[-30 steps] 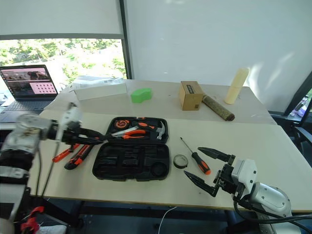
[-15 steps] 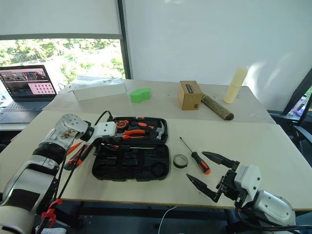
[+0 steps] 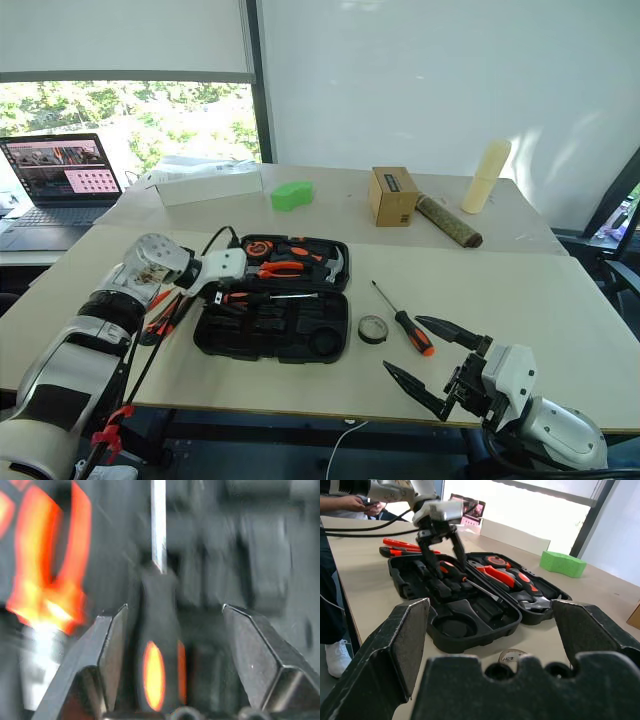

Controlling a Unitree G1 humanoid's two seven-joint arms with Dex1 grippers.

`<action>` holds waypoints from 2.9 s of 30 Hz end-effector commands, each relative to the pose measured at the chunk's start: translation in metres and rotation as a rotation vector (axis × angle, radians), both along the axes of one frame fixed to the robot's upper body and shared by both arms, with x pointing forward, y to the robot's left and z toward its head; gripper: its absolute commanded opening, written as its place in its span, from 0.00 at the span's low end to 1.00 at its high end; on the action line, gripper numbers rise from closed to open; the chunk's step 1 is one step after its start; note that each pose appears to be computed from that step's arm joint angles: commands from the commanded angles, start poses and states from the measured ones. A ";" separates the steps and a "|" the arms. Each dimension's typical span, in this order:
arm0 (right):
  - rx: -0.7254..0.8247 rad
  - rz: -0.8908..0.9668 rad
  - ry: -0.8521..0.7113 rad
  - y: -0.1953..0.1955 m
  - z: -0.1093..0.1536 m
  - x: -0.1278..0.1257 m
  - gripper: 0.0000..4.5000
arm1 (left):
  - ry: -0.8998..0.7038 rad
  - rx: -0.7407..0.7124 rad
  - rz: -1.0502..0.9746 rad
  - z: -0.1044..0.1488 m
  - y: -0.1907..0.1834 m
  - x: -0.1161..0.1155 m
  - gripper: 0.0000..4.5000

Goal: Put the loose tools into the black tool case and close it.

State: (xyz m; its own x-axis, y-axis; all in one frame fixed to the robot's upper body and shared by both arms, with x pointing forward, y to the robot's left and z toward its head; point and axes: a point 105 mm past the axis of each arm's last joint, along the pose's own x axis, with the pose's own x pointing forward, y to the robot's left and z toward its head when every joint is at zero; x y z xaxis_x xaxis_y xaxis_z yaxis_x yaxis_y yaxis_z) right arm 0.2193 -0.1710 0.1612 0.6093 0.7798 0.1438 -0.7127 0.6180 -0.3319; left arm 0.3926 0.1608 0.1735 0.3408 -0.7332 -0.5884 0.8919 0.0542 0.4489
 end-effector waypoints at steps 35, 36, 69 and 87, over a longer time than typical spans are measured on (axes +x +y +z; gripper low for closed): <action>0.028 -0.040 -0.039 0.010 0.008 0.004 1.00 | 0.123 0.065 0.159 -0.087 -0.025 0.001 0.02; 0.026 -0.049 -0.036 0.009 0.007 0.004 1.00 | 0.120 0.042 0.164 -0.086 -0.029 0.002 0.02; -0.297 -0.418 0.573 -0.042 -0.031 0.102 1.00 | 0.132 -0.520 0.175 -0.033 0.087 -0.111 0.99; -0.483 -0.347 0.303 -0.054 0.009 0.146 0.21 | 0.088 -0.572 0.155 -0.018 0.067 -0.118 1.00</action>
